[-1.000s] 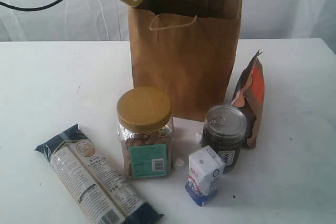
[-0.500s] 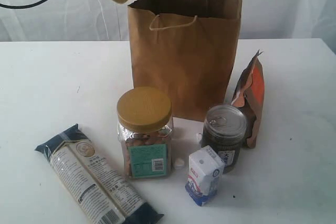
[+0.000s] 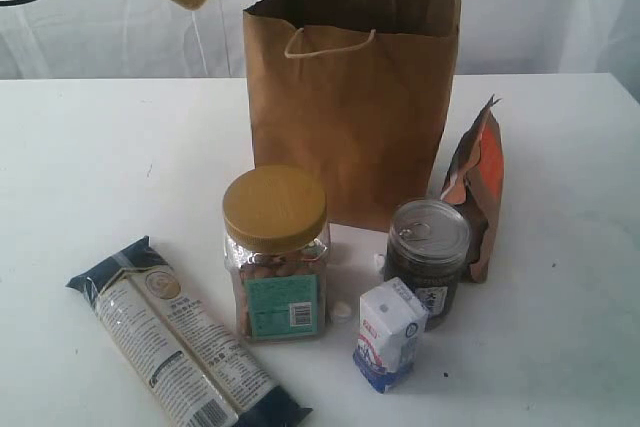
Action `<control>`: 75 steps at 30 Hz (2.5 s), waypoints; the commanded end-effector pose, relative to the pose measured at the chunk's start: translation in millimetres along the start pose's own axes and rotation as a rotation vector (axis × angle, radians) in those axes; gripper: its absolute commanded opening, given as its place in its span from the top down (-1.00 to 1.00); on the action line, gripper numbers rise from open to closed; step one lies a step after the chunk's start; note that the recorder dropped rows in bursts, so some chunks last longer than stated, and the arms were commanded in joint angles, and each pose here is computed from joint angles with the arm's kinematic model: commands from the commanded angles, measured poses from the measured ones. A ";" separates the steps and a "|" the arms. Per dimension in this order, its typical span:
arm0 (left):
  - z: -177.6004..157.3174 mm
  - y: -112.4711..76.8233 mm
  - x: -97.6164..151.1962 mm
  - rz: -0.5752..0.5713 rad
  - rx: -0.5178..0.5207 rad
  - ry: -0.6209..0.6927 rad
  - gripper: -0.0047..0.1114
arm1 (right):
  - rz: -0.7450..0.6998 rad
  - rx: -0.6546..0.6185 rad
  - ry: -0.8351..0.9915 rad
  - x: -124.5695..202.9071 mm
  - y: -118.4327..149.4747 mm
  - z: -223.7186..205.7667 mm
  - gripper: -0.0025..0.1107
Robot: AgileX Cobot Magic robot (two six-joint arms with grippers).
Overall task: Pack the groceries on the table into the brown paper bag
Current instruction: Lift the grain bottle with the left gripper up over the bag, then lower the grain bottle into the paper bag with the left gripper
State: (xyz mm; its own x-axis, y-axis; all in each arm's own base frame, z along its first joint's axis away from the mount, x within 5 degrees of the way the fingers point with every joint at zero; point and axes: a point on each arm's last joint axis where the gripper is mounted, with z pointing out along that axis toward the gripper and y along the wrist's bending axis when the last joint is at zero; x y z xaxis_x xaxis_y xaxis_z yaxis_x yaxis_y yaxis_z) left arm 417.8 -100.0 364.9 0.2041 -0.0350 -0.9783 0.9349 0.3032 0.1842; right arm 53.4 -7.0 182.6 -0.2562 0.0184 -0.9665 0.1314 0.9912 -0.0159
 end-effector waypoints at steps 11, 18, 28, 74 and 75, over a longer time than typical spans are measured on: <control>13.7 -6.2 -17.4 -0.150 -0.010 -0.071 0.92 | 0.002 0.001 -0.011 -0.3 0.0 -0.2 0.96; 40.1 -11.4 -9.7 -0.235 -0.076 0.160 0.92 | 0.002 0.001 -0.011 -0.3 0.0 -0.2 0.96; 44.8 -3.5 -48.1 -0.335 -0.180 0.240 0.92 | 0.002 0.001 -0.011 -0.3 0.0 -0.2 0.96; 30.9 22.1 -17.3 -0.228 -0.741 -0.220 0.92 | 0.002 0.001 -0.009 -0.1 0.0 -0.2 0.96; 32.5 18.9 -16.1 -0.213 -0.703 -0.224 0.92 | 0.002 0.001 -0.009 -0.1 0.0 -0.2 0.96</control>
State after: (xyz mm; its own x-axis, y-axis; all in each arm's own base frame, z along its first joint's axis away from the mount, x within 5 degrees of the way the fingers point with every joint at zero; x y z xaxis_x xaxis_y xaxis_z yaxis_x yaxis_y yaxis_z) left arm 462.6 -111.9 355.8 -0.0246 -0.2938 -0.9556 0.3330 0.8988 -0.2849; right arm 53.4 -7.0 182.6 -0.2562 0.0184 -0.9665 0.1314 0.9912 -0.0159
